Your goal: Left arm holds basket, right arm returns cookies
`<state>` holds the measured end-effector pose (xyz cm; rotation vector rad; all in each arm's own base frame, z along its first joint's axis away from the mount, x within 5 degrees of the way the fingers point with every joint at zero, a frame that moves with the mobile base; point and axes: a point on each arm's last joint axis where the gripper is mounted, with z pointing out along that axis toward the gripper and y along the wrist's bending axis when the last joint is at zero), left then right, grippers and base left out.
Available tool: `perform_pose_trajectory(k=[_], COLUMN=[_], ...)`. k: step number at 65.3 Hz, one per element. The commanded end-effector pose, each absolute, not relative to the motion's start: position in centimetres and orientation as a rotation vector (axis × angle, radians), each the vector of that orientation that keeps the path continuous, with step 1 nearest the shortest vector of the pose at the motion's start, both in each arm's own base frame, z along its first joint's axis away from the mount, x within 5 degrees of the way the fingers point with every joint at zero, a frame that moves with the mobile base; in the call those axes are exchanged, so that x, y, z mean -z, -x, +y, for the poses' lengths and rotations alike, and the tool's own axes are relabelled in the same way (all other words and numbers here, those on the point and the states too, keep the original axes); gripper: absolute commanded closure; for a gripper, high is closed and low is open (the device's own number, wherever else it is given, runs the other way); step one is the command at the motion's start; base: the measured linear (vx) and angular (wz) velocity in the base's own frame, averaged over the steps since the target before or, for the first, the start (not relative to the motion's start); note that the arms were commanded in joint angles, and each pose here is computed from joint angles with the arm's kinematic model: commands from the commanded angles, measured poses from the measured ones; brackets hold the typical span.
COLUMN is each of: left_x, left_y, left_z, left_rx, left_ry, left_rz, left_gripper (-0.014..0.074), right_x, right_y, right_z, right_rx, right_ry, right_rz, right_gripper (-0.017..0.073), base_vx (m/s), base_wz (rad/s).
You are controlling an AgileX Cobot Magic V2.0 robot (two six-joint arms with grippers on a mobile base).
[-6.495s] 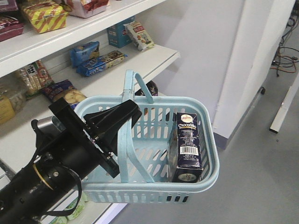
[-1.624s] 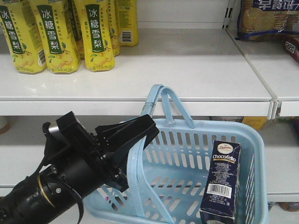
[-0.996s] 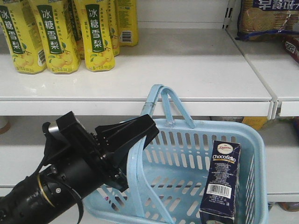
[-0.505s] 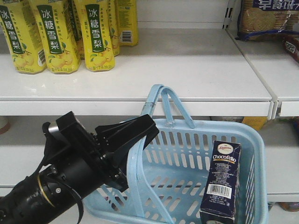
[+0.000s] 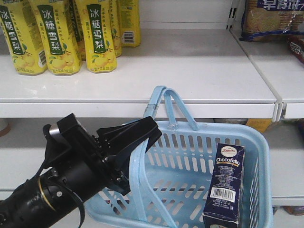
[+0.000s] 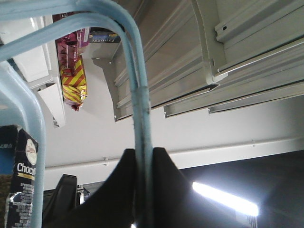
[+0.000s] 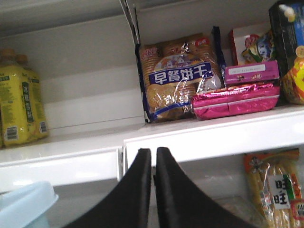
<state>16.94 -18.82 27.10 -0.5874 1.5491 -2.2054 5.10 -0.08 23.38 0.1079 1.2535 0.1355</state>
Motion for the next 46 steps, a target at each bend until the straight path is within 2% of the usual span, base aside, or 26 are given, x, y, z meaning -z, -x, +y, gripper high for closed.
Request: perform_pose_trajectory(k=[1,26,46], left_x=[-29.7,-29.7,-29.7], left_y=[-17.8,-17.8,-17.8], left_z=[-17.5,-17.5,-17.5], left_rx=[2.252,2.252,2.252], left_ry=[0.643,0.643,0.643], left_rz=[1.266,1.266,1.266], left_gripper=[0.0594,0.0594,0.0594], right_x=[-26.8,-35.7,-43.9], right_y=[-4.0,-4.4,-7.5], right_z=[-0.1,0.0,0.0], right_rx=[-0.110,-0.045,-0.041], right_ry=[-0.076,-0.027,-0.029], right_rz=[1.107,1.084,1.228], right_gripper=[0.0566,0.0566,0.0566], base_vx=[0.00,0.00,0.00], base_wz=[0.00,0.00,0.00])
